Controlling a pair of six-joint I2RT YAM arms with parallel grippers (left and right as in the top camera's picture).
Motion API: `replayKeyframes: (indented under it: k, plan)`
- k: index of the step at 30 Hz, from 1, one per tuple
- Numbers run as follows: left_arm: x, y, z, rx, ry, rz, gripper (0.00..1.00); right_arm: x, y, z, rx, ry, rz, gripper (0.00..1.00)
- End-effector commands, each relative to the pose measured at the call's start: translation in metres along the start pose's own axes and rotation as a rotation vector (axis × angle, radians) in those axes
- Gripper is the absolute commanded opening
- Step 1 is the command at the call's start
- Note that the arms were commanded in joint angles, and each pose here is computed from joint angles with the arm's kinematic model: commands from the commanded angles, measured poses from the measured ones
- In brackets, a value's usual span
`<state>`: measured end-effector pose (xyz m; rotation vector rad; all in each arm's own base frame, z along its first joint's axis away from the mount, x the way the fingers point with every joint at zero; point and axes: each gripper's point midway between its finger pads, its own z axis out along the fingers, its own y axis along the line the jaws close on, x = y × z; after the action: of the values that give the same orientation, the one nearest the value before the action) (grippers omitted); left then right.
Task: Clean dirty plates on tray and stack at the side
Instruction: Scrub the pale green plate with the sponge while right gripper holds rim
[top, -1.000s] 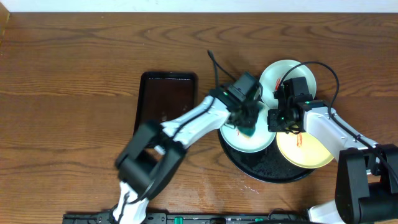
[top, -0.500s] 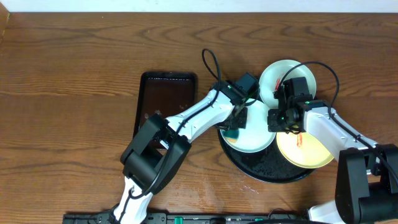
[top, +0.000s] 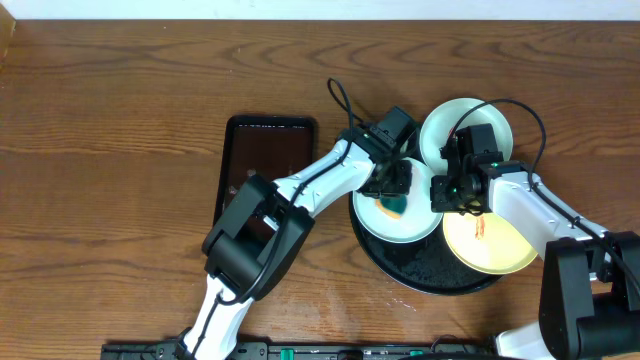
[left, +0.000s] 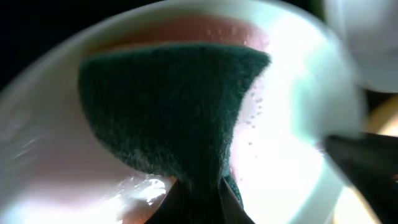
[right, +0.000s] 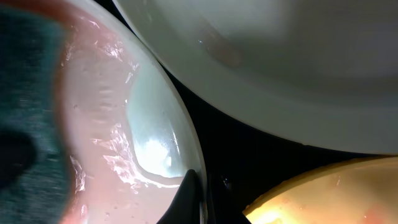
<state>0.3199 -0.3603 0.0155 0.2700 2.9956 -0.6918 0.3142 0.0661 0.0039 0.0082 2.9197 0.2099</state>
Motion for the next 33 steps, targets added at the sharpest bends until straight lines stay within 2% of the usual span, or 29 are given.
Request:
replayKeyframes:
  k: [1, 6, 15, 21, 23, 29, 33]
  plan:
    - [0.038, -0.027, 0.030, 0.133, 0.152, 0.077, 0.08, 0.010, -0.013, 0.008, 0.052, 0.036, 0.010, 0.01]
    - [0.056, -0.037, 0.033, 0.138, 0.194, 0.155, 0.08, 0.010, -0.013, 0.008, 0.052, 0.035, 0.010, 0.01]
    - [0.064, -0.017, 0.023, 0.085, 0.255, 0.090, 0.08, 0.010, -0.014, 0.008, 0.052, 0.036, 0.009, 0.01]
    - [0.074, 0.023, -0.002, -0.049, 0.339, -0.033, 0.07, 0.010, -0.014, 0.008, 0.052, 0.035, 0.010, 0.01]
    - [0.075, 0.050, -0.010, -0.158, 0.347, -0.073, 0.08, 0.010, -0.014, 0.008, 0.053, 0.035, 0.010, 0.01]
    - [0.040, 0.087, -0.012, -0.337, 0.183, -0.073, 0.07, 0.010, -0.015, 0.008, 0.059, 0.034, 0.009, 0.01]
    - [0.011, 0.084, -0.008, -0.334, 0.058, -0.060, 0.08, 0.010, -0.015, 0.008, 0.059, 0.034, 0.009, 0.01]
